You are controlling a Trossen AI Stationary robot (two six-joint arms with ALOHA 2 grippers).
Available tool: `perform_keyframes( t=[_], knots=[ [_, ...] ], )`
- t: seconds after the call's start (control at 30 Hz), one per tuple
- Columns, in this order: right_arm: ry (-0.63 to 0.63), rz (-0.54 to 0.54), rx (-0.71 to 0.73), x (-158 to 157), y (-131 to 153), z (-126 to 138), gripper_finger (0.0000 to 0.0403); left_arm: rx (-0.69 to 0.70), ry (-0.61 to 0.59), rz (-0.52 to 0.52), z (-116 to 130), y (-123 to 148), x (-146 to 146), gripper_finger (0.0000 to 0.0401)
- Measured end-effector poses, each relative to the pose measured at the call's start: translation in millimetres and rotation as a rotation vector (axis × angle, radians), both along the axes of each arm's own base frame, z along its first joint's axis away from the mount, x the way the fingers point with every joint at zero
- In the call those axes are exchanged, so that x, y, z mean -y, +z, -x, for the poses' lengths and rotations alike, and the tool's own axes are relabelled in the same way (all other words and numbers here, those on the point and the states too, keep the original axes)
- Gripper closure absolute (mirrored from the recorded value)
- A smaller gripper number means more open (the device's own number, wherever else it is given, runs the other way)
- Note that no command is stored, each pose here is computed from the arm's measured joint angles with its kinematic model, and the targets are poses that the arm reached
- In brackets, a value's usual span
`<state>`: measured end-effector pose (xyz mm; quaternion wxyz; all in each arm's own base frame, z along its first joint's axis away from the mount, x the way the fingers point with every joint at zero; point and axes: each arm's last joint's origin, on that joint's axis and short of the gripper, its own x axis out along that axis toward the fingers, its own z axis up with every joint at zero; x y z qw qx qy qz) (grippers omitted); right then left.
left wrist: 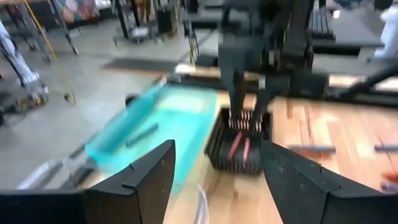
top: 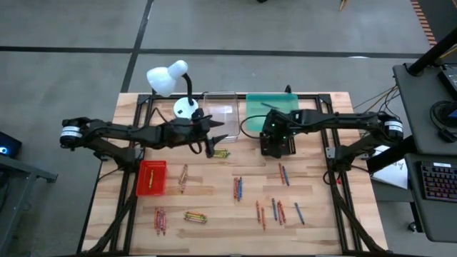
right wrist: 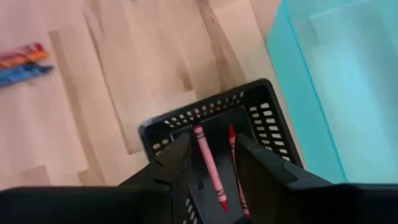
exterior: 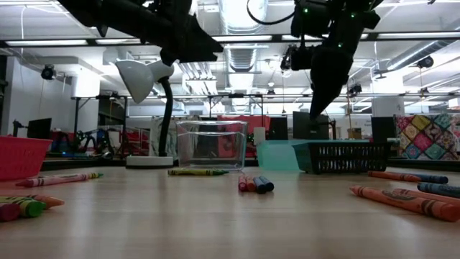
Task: Sort crayons
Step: Put the green crayon into the orange bin
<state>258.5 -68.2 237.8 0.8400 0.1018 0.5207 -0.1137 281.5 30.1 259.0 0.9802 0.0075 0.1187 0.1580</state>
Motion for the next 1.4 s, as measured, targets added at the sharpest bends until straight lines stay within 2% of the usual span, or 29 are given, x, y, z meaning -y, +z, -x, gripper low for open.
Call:
perform_keyframes(
  t=[0.13,0.37,0.53,0.63,0.73,0.93,1.03,1.1,1.2,1.4],
  knots=[
    [0.034,0.047,0.122,-0.5,11.9,0.2,0.0292,-0.085,0.004,0.044,7.0,-2.8,1.6,0.0182],
    [0.159,0.277,0.622,1.2,27.8,-4.0,0.0307,-0.216,0.012,0.072,17.8,0.8,2.7,0.0182],
    [0.151,0.413,0.847,5.2,24.4,5.6,0.0319,-0.315,0.023,0.055,22.5,1.6,2.2,0.0182],
    [0.138,0.460,0.864,10.8,15.5,11.3,0.0325,-0.402,0.040,0.051,26.2,3.7,0.5,0.0182],
    [0.075,0.477,0.835,21.1,12.3,15.3,0.0331,-0.532,0.081,0.112,34.7,7.3,-1.4,0.0182],
    [-0.017,0.438,0.855,31.4,15.3,18.6,0.0333,-0.692,0.237,0.378,45.5,21.8,-0.3,0.0182],
    [-0.015,0.435,0.867,30.4,18.2,18.5,0.0329,-0.745,0.270,0.551,47.7,23.4,6.2,0.0182],
    [-0.013,0.426,0.876,29.7,19.7,17.8,0.0327,-0.781,0.271,0.626,47.8,20.6,12.0,0.0182],
    [-0.015,0.404,0.881,29.4,19.5,17.7,0.0325,-0.827,0.223,0.655,44.8,13.6,23.8,0.0182],
    [-0.032,0.371,0.885,28.7,18.8,17.6,0.0332,-0.952,0.132,0.641,39.3,-5.8,50.9,0.0182]
  ],
)
